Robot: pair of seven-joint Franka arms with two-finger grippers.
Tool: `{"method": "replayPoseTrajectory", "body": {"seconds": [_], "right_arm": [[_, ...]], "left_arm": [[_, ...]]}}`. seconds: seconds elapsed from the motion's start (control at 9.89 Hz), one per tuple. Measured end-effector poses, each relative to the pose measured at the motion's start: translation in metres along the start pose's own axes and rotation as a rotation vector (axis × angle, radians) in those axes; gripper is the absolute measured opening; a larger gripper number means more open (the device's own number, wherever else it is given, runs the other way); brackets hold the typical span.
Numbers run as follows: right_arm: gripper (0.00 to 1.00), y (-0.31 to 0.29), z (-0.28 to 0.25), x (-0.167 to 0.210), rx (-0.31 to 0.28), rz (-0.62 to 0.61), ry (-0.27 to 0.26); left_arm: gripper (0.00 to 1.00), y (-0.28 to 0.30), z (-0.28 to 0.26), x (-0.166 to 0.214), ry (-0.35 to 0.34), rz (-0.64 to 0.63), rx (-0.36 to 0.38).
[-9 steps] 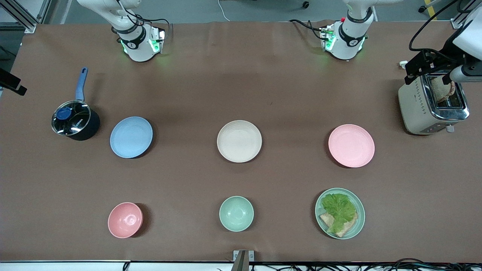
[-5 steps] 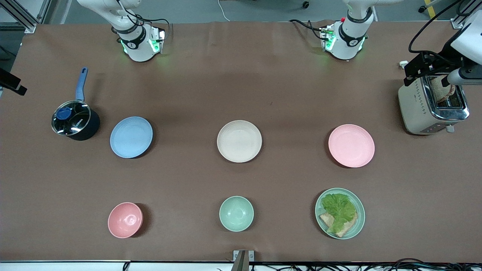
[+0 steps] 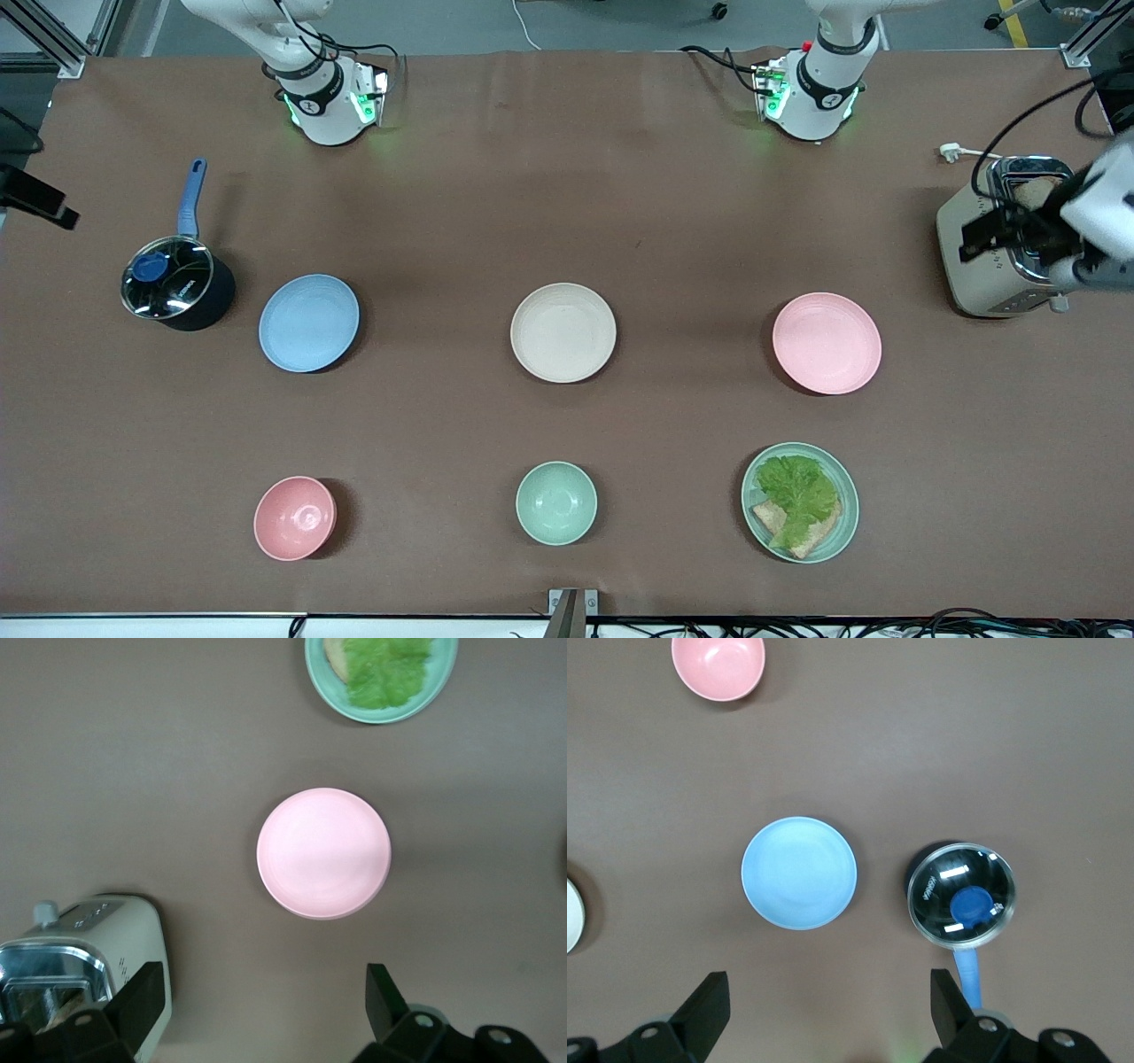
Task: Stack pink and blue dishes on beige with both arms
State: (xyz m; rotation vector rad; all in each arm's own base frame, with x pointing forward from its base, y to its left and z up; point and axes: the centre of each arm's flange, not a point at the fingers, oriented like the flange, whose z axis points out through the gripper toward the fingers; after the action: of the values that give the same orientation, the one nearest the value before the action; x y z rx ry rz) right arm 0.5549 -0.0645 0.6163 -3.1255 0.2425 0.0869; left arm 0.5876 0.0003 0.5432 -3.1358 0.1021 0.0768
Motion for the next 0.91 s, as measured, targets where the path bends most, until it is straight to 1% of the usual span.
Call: {"method": "replayPoseTrajectory", "body": {"seconds": [0.1, 0.2, 0.3, 0.4, 0.51, 0.61, 0.71, 0.81, 0.91], "right_arm": [[1.00, -0.002, 0.042, 0.017, 0.005, -0.038, -0.005], [1.00, -0.004, 0.085, 0.032, 0.004, -0.075, -0.026], [1.00, -0.005, 0.125, 0.043, 0.003, -0.119, -0.053], [1.00, -0.006, 0.162, 0.053, 0.019, -0.165, -0.075], [1.00, -0.007, 0.197, 0.061, 0.057, -0.207, -0.086], [1.00, -0.006, 0.231, 0.066, 0.096, -0.244, -0.083], [1.00, -0.003, 0.267, 0.066, 0.127, -0.275, -0.072], [1.00, 0.002, 0.301, 0.063, 0.157, -0.308, -0.065], [1.00, 0.009, 0.330, 0.059, 0.196, -0.341, -0.066]], "left_arm": [[1.00, -0.006, 0.043, 0.009, 0.021, -0.004, -0.002], [1.00, -0.005, 0.087, 0.012, 0.042, 0.015, -0.003], [1.00, -0.003, 0.125, 0.012, 0.047, 0.051, -0.006], [1.00, -0.007, 0.155, 0.014, 0.044, 0.093, -0.010], [1.00, -0.015, 0.181, 0.018, 0.051, 0.132, -0.014], [1.00, -0.024, 0.208, 0.021, 0.069, 0.161, -0.017], [1.00, -0.029, 0.239, 0.023, 0.071, 0.184, -0.023], [0.99, -0.030, 0.266, 0.023, 0.052, 0.199, -0.033], [0.95, -0.028, 0.287, 0.022, 0.030, 0.212, -0.043]]}}
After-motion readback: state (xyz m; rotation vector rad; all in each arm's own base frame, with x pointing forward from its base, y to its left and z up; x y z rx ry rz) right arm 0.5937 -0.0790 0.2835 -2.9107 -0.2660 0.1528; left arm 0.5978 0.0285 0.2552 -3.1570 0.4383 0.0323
